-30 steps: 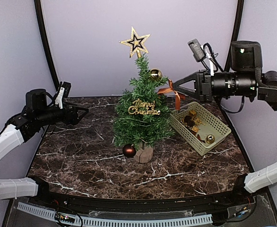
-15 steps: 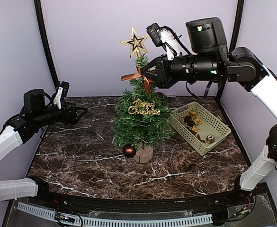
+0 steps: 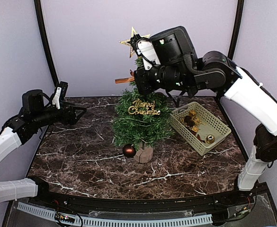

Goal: Decorate the small christmas tree
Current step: Place the bow in the gap of branches.

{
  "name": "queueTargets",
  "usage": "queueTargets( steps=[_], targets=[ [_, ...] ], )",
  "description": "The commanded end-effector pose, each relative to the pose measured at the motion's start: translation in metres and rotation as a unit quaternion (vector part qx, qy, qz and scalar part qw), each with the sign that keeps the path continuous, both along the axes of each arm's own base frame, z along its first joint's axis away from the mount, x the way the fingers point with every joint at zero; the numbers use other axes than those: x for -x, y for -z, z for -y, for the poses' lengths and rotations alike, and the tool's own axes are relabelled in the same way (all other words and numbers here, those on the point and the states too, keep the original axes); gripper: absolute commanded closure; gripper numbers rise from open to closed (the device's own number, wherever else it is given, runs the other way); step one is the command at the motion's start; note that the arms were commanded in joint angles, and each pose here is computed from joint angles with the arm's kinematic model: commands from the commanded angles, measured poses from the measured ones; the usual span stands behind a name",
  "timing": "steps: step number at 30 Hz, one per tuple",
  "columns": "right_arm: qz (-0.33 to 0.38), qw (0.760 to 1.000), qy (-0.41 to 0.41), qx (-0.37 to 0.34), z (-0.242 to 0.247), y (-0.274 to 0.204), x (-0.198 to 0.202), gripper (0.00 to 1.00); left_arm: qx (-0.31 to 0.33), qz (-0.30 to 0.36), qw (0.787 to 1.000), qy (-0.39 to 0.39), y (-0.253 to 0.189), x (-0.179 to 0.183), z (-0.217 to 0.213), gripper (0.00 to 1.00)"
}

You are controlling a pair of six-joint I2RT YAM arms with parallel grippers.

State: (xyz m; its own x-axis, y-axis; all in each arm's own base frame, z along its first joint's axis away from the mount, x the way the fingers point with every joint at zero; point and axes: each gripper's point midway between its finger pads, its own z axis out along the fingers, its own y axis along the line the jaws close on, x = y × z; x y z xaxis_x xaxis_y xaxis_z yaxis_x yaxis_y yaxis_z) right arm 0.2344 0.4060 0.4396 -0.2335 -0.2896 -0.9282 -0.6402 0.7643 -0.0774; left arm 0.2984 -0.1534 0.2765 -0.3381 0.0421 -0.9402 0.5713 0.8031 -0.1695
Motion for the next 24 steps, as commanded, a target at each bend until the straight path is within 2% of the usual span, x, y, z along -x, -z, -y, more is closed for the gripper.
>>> queueTargets(
  steps=[1, 12, 24],
  targets=[
    [0.024, 0.998, 0.054, -0.026, 0.006, -0.016, -0.011, 1.00, 0.006, 0.006, 1.000, 0.001, -0.003, 0.005, 0.000, 0.12],
    [0.019, 0.993, 0.118, -0.014, 0.009, 0.004, -0.026, 1.00, 0.015, 0.007, 1.000, 0.001, -0.006, 0.008, 0.000, 0.12],
    [0.006, 0.993, 0.120, -0.018, 0.006, 0.014, -0.025, 1.00, 0.021, 0.005, 1.000, 0.007, -0.006, 0.010, 0.002, 0.12]
  ],
)
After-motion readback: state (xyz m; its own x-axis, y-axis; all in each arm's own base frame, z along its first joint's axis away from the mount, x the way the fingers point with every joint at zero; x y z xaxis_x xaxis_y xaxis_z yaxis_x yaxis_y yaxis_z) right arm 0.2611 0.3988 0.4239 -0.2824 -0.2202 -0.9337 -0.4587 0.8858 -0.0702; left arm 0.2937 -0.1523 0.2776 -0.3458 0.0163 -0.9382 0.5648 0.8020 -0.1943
